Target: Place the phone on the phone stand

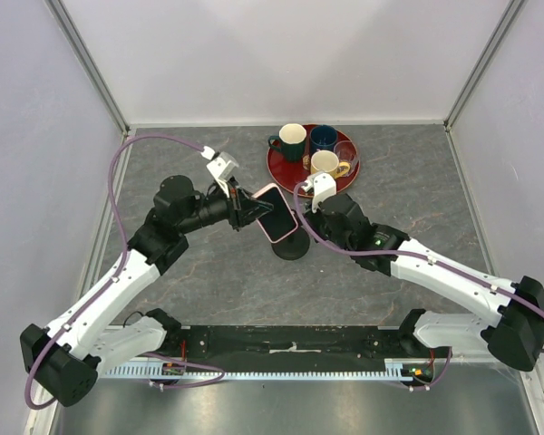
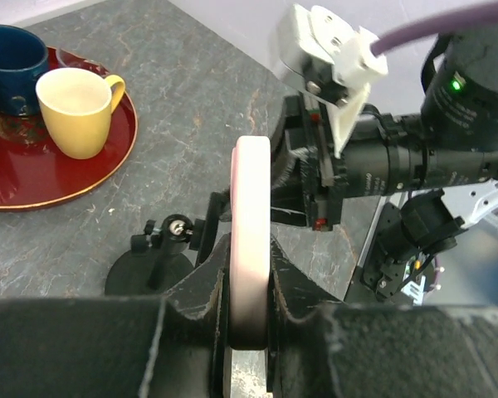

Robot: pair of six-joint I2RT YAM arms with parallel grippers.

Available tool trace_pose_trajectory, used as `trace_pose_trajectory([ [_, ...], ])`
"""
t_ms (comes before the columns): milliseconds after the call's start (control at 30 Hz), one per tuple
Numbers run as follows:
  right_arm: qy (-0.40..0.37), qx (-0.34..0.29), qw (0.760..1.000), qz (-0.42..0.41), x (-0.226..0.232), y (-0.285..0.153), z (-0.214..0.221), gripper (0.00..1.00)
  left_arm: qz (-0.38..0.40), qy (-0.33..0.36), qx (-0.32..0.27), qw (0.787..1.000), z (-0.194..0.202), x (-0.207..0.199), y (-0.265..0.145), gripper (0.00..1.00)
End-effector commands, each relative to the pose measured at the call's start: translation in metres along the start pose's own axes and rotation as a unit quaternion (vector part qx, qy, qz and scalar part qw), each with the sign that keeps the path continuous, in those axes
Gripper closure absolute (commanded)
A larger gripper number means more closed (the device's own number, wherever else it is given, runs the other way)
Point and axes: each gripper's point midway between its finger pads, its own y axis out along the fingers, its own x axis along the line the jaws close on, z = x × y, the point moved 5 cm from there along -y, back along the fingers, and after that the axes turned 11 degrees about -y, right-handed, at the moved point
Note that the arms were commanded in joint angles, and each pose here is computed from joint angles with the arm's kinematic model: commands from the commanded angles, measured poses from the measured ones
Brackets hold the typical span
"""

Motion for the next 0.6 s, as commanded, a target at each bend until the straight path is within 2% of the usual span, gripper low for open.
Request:
trace_pose_trajectory([
  [0,-0.003,-0.025,1.000,-0.012,0.004,0.004,-0.010,0.94,-0.009,0.080,-0.046,0.996,-0.027,-0.024,-0.006,0.98],
  [67,-0.007,-0.025,1.000,-0.013,0.003,0.003,-0.008,1.00,-0.011,0.082,-0.044,0.996,-0.025,-0.030,-0.008,0.98],
  [333,-0.066,-0.029,0.996,-0.043,0.008,0.006,-0.003,1.00,-0.019,0.083,-0.001,0.996,-0.015,-0.037,-0.021,0.98],
  [467,-0.104,-0.042,0.990,-0.086,0.011,0.005,-0.004,1.00,0.078,0.111,0.060,0.989,0.001,-0.055,-0.020,0.98],
  [567,-0.110,-0.042,0.986,-0.115,0.011,0.008,-0.003,1.00,0.216,0.117,0.115,0.962,0.017,-0.078,-0.018,0.98],
])
